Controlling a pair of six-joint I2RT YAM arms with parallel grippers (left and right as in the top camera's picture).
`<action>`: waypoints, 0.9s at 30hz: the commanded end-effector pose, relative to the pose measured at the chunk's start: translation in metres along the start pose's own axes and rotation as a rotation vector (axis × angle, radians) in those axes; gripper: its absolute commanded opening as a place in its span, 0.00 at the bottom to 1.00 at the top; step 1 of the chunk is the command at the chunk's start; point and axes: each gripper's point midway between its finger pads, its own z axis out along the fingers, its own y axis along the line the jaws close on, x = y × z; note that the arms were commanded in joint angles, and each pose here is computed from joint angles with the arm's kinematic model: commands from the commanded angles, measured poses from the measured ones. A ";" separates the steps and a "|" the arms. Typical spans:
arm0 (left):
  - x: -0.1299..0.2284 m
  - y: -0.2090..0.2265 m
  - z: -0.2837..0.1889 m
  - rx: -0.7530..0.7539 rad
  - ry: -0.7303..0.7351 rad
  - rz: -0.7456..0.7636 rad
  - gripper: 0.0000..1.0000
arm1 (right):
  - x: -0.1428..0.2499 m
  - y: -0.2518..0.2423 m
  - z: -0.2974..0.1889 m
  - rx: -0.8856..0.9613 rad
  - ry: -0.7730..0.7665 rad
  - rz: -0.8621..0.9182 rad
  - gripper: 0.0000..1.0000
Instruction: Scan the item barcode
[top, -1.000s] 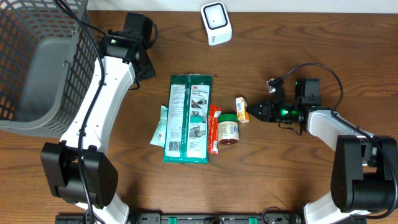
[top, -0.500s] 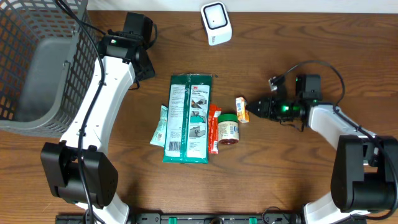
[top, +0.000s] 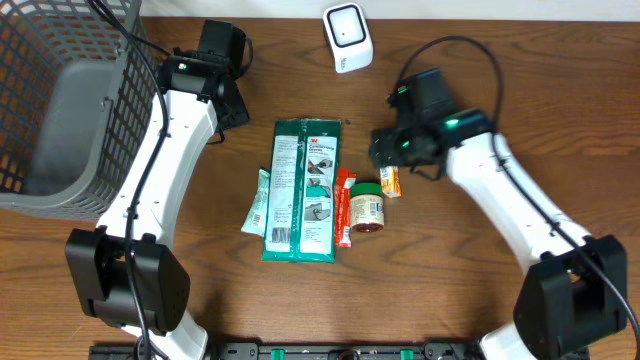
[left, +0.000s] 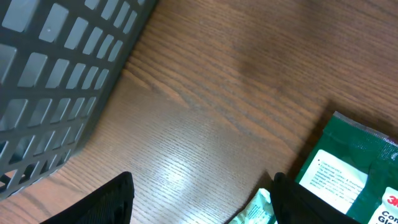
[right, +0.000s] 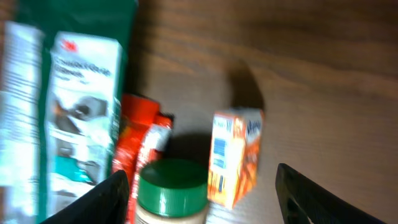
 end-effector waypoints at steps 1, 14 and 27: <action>0.001 0.004 0.005 -0.031 0.004 -0.010 0.70 | -0.005 -0.020 0.002 0.258 -0.068 0.004 0.73; 0.001 0.004 0.005 -0.031 0.004 -0.010 0.70 | 0.017 -0.026 0.052 0.362 0.035 -0.047 0.70; 0.001 0.004 0.005 -0.031 0.004 -0.010 0.70 | 0.023 -0.021 0.060 0.325 0.051 -0.044 0.66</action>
